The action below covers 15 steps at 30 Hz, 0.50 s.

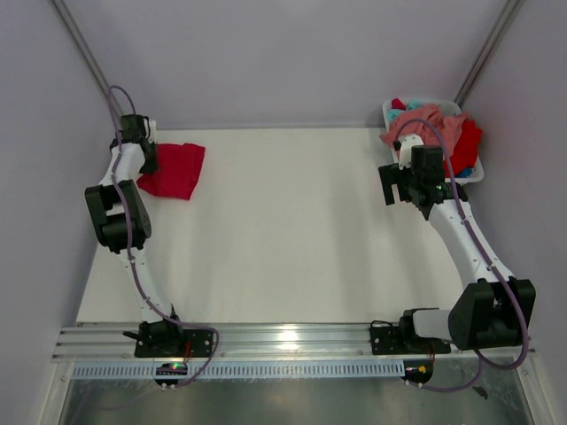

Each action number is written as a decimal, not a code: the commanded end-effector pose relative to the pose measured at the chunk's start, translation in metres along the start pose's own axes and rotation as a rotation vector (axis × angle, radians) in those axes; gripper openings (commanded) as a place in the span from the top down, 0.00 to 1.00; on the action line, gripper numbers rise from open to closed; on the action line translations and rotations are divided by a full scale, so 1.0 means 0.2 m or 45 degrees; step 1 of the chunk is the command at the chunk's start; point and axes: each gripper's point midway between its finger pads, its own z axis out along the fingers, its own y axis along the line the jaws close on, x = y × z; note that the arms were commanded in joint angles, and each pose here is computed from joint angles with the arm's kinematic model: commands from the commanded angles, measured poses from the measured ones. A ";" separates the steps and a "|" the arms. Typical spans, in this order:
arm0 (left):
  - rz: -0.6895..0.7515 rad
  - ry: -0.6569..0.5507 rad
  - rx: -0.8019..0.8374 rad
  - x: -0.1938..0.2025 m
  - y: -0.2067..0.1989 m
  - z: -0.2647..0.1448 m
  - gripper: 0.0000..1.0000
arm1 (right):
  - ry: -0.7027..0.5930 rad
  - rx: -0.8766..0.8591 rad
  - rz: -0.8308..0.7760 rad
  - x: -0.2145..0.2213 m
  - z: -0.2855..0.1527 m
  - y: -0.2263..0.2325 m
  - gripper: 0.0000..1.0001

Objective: Fold and stack the t-shirts
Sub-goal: Neatly place the folded tshirt to the corner

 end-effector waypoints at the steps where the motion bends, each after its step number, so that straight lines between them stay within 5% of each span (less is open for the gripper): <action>1: -0.026 -0.085 -0.077 -0.14 0.12 -0.02 1.00 | -0.062 0.019 -0.004 -0.05 -0.06 -0.02 0.01; 15: -0.023 -0.041 -0.176 -0.13 0.24 0.15 1.00 | -0.060 0.024 -0.004 -0.04 -0.09 -0.02 0.01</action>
